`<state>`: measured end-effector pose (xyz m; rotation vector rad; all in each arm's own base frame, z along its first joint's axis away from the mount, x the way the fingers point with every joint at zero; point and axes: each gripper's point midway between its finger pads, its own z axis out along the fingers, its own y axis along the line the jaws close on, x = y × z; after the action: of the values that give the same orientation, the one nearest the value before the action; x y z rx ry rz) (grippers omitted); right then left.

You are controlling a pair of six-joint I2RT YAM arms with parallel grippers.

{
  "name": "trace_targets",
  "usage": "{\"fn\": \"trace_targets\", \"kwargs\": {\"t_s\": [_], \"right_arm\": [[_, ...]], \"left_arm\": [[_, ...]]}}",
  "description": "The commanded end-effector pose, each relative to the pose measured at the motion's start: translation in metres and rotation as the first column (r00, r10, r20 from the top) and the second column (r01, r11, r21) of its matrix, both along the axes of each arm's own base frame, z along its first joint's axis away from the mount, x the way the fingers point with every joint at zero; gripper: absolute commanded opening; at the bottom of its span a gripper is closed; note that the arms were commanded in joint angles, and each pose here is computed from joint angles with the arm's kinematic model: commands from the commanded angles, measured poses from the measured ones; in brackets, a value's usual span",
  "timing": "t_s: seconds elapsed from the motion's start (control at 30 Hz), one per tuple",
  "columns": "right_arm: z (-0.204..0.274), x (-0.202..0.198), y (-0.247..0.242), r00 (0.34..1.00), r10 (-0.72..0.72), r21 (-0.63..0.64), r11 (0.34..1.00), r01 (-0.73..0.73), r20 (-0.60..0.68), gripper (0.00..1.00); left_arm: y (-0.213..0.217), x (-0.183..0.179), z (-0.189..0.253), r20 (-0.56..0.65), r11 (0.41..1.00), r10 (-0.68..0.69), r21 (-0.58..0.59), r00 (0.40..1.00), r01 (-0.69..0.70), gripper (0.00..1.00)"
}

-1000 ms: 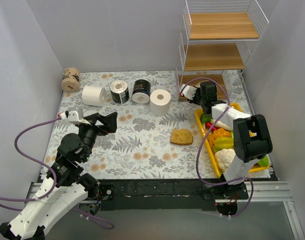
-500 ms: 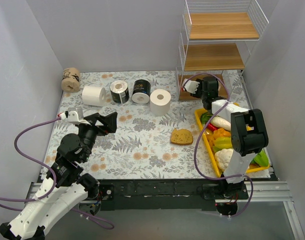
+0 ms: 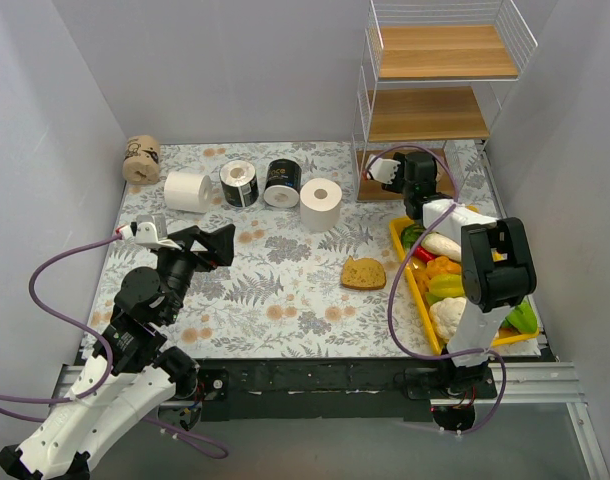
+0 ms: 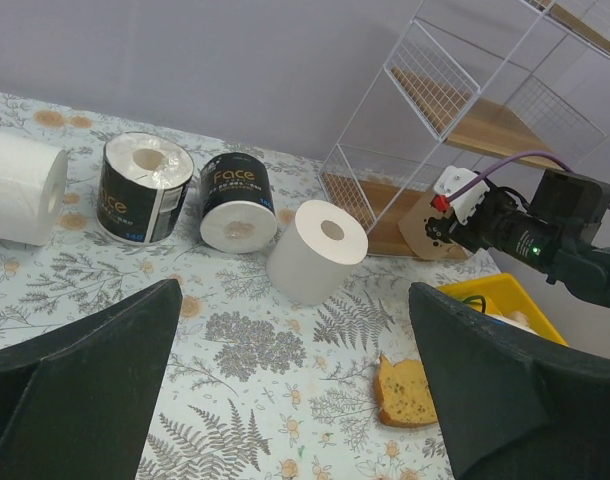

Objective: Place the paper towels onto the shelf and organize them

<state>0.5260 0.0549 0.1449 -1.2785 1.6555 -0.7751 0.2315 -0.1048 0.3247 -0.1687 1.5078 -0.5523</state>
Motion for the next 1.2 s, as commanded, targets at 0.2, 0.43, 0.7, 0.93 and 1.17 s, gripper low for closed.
{"fn": "trace_targets", "kwargs": {"t_s": [0.2,0.43,0.7,0.93,1.17], "right_arm": [[0.030,-0.029,0.025,0.997,0.075,0.032,0.997,-0.075,0.001,0.52],[0.003,-0.027,0.029,0.993,0.081,0.036,0.996,-0.078,-0.090,0.27],[-0.020,-0.007,0.013,0.996,-0.005,-0.029,1.000,0.002,-0.089,0.28],[-0.023,0.021,-0.013,0.996,-0.083,-0.054,0.995,0.081,-0.037,0.30],[-0.018,0.045,-0.029,0.990,-0.141,-0.046,0.989,0.142,0.017,0.31]], "left_arm": [[-0.002,-0.001,-0.002,0.000,1.000,-0.017,0.004,1.000,0.017,0.98],[0.001,0.000,-0.002,-0.001,1.000,0.000,0.004,1.000,0.000,0.98],[0.002,0.002,-0.004,-0.008,1.000,0.016,0.010,1.000,-0.015,0.98],[0.003,0.005,-0.007,-0.017,0.999,0.027,0.019,1.000,-0.026,0.98],[0.003,0.007,-0.010,-0.025,0.999,0.034,0.025,0.999,-0.034,0.98]]}}
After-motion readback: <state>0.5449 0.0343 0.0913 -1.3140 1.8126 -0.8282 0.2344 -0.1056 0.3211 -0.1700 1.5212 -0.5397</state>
